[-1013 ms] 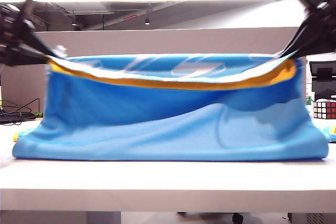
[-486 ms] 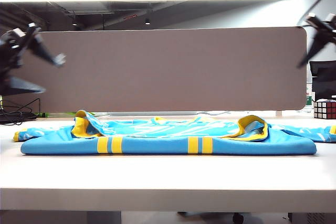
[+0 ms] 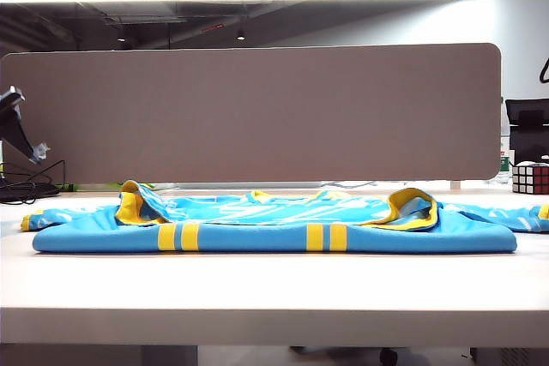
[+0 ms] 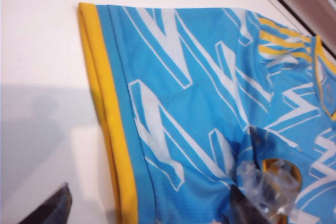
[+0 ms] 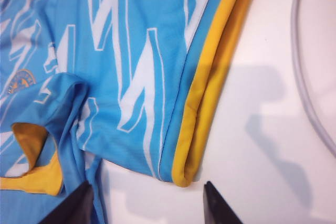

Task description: Fold the bottom side of the soccer jersey horizontally towards the center, about one-third of the way, then fold the sleeve back towards the center, creating a straight line along the edge of the the soccer jersey, and finally fold the bottom of the soccer jersey up towards the top, creating a neat rectangle.

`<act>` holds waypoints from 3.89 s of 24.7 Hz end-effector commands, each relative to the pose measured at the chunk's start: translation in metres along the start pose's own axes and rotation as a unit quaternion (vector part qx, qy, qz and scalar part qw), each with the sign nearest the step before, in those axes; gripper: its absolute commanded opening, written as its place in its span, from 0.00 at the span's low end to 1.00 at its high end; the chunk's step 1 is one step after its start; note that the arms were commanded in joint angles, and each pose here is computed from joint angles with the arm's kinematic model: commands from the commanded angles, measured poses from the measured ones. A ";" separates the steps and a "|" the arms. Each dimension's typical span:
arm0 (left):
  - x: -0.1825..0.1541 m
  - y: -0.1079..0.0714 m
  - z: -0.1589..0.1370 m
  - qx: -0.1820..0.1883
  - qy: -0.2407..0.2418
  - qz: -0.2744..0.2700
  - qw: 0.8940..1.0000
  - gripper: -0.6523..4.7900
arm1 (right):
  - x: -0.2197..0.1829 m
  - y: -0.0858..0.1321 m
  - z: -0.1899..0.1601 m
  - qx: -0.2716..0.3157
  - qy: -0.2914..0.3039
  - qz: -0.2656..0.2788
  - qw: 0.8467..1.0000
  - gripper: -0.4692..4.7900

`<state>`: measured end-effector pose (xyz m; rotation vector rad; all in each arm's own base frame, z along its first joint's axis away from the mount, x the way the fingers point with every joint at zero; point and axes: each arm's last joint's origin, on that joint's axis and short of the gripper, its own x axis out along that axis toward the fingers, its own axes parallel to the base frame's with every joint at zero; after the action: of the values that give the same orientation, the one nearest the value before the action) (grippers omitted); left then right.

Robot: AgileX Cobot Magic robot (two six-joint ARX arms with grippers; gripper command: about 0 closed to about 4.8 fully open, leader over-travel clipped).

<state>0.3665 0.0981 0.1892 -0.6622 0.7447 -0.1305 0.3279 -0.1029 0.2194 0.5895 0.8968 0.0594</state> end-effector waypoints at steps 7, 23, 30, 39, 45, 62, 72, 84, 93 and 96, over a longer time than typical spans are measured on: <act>0.036 0.012 -0.018 0.007 0.039 0.005 0.999 0.82 | 0.039 -0.021 -0.004 0.005 0.028 -0.008 1.000 0.71; 0.104 0.012 -0.049 0.039 0.055 -0.040 0.997 0.65 | 0.117 -0.019 -0.021 -0.008 0.039 -0.013 0.999 0.57; 0.105 0.004 -0.036 0.081 -0.008 -0.073 0.994 0.11 | 0.118 -0.016 -0.016 -0.023 0.008 -0.016 1.000 0.07; 0.079 -0.049 -0.010 0.179 -0.086 -0.186 0.962 0.11 | 0.085 0.035 0.006 -0.082 -0.070 0.095 0.990 0.07; 0.062 -0.112 -0.024 0.282 -0.060 -0.258 0.922 0.11 | 0.078 0.097 -0.010 -0.142 -0.047 0.171 0.974 0.07; 0.067 -0.133 -0.113 0.420 0.211 -0.136 0.872 0.82 | 0.100 0.153 -0.094 -0.288 0.136 0.103 0.942 0.51; -0.001 -0.152 -0.072 0.354 0.127 -0.125 0.918 0.87 | 0.016 0.153 -0.057 -0.252 0.043 0.123 0.959 0.53; -0.034 -0.086 -0.072 0.194 0.173 -0.004 0.966 0.86 | -0.020 0.065 -0.060 -0.096 0.080 0.089 0.988 0.58; -0.027 -0.032 -0.118 0.069 0.194 -0.044 0.978 0.86 | 0.011 0.000 -0.126 0.044 0.099 0.122 0.987 0.61; -0.025 -0.027 -0.129 0.058 0.200 -0.042 0.977 0.86 | 0.016 -0.004 -0.133 0.051 0.101 0.120 0.986 0.61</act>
<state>0.2681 0.0196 0.1548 -0.5466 1.0814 -0.4070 0.2360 -0.0403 0.1433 0.7931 1.0450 0.2935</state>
